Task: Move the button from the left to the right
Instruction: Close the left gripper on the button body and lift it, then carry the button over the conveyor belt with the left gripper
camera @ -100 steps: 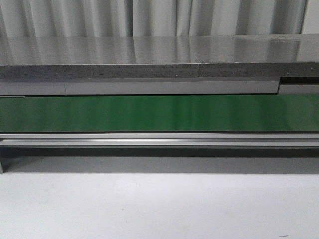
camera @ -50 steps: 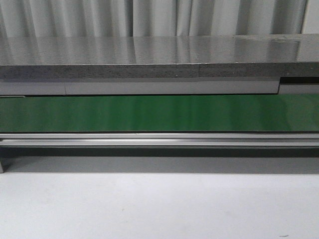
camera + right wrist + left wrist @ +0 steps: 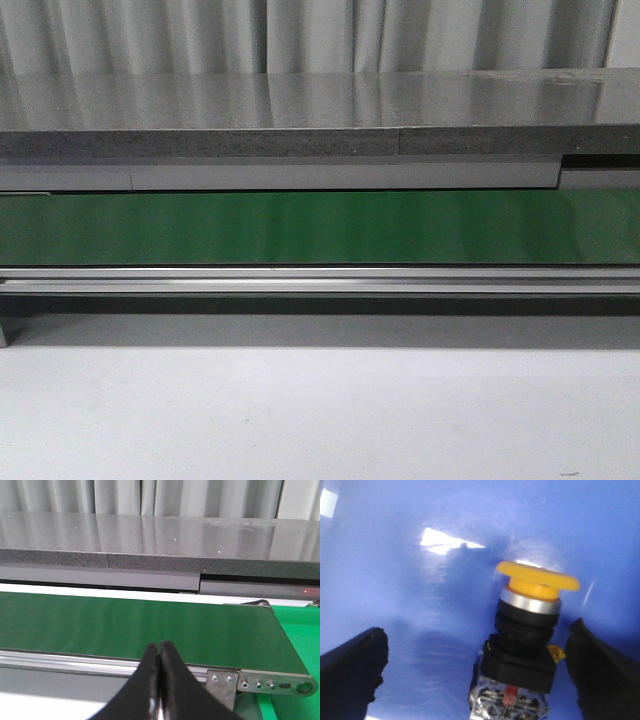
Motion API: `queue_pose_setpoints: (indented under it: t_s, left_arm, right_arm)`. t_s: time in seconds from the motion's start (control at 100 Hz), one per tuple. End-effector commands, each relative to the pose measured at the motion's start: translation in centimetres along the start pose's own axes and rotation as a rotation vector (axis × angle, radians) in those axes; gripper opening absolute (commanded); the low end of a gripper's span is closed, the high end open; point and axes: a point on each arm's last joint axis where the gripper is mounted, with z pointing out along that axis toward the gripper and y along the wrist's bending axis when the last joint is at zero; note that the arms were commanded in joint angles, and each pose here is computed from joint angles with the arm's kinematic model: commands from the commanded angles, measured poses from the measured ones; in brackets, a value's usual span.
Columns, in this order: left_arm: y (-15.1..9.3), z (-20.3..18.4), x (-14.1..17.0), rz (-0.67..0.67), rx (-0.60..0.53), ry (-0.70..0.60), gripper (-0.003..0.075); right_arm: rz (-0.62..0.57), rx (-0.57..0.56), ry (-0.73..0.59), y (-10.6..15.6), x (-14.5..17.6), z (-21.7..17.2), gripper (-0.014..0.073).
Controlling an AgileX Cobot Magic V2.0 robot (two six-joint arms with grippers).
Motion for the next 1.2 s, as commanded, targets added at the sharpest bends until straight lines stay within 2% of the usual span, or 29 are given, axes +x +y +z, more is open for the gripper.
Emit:
queue_pose_setpoints:
  t_s: [0.0, 0.09, 0.35, 0.46, 0.78, 1.04, 1.19]
  left_arm:
    - [0.2, -1.9, -1.2, -0.003, -0.009, -0.094, 0.0573]
    - [0.2, -1.9, -1.2, -0.003, -0.009, -0.094, 0.0477]
    - [0.2, -1.9, -1.1, -0.003, -0.008, -0.084, 0.0118]
    - [0.2, -2.1, -1.2, -0.003, -0.008, -0.075, 0.0004]
    - [0.4, -4.8, -2.5, -0.006, -0.012, -0.085, 0.0005]
    - [0.6, -9.7, -3.3, -0.011, -0.018, -0.166, 0.0005]
    - [-0.3, -12.7, -2.9, -0.002, 0.065, -0.218, 0.0005]
  right_arm:
    - [-0.013, -0.013, -0.097, 0.1, -0.8, -0.2, -0.0068]
    - [-0.013, -0.013, -0.097, 0.1, -0.8, -0.2, -0.0068]
    - [-0.013, -0.013, -0.097, 0.1, -0.8, -0.2, -0.0068]
    - [-0.013, -0.013, -0.097, 0.1, -0.8, -0.2, -0.0068]
    - [-0.013, -0.013, -0.097, 0.1, -0.8, -0.2, -0.0068]
    - [-0.013, -0.013, -0.097, 0.1, -0.8, -0.2, -0.0068]
    - [-0.013, -0.013, -0.097, 0.1, -0.8, -0.2, -0.0068]
